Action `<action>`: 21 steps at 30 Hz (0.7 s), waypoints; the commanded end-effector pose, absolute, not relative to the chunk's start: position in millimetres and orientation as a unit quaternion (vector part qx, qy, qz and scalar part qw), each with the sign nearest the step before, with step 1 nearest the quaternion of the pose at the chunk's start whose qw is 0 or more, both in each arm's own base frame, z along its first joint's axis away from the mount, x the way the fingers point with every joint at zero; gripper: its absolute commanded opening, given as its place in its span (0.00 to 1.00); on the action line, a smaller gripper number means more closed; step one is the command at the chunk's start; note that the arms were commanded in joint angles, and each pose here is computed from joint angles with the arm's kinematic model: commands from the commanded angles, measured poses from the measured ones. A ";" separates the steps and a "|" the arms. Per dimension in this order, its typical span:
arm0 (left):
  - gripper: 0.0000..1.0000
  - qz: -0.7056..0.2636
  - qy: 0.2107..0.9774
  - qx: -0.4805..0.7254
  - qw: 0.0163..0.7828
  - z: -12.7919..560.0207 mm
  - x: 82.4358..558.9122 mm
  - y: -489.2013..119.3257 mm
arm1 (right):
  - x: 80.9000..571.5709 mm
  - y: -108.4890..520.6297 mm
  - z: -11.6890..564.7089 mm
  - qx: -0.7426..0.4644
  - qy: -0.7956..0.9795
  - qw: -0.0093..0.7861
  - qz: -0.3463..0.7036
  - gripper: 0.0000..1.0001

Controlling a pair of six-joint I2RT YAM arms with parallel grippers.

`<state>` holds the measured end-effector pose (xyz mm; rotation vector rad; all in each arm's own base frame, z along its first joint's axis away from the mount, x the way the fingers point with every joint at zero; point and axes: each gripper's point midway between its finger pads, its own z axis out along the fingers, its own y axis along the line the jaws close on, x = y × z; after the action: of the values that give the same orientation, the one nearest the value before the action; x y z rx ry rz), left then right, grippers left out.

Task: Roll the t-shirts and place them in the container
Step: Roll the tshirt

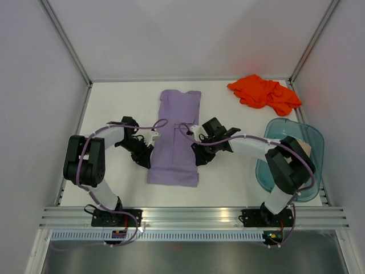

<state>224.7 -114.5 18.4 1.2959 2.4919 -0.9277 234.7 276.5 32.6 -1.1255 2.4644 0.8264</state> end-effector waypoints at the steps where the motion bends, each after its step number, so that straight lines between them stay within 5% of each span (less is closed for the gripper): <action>1: 0.35 -0.227 0.868 0.407 0.173 35.0 275.3 -97.5 | 264.1 269.2 69.5 -0.400 0.847 0.263 0.231 0.37; 7: 0.36 -0.185 0.828 0.457 0.268 93.5 291.7 -96.7 | 242.9 273.6 88.2 -0.482 0.799 0.316 0.172 0.37; 13: 0.49 -0.139 0.678 0.627 0.358 100.4 206.4 -112.4 | 162.5 292.6 78.4 -0.619 0.691 0.352 0.128 0.38; 17: 0.56 -0.154 0.620 0.689 0.341 71.3 150.8 -134.4 | 123.7 296.2 60.0 -0.669 0.646 0.347 0.125 0.41; 21: 0.57 -0.132 0.621 0.709 0.307 49.3 146.4 -131.1 | 122.5 297.3 42.0 -0.681 0.641 0.342 0.091 0.41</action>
<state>139.0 -136.1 61.2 1.7984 1.6597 -0.4406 105.7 286.3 39.0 -1.8190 1.7327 0.3383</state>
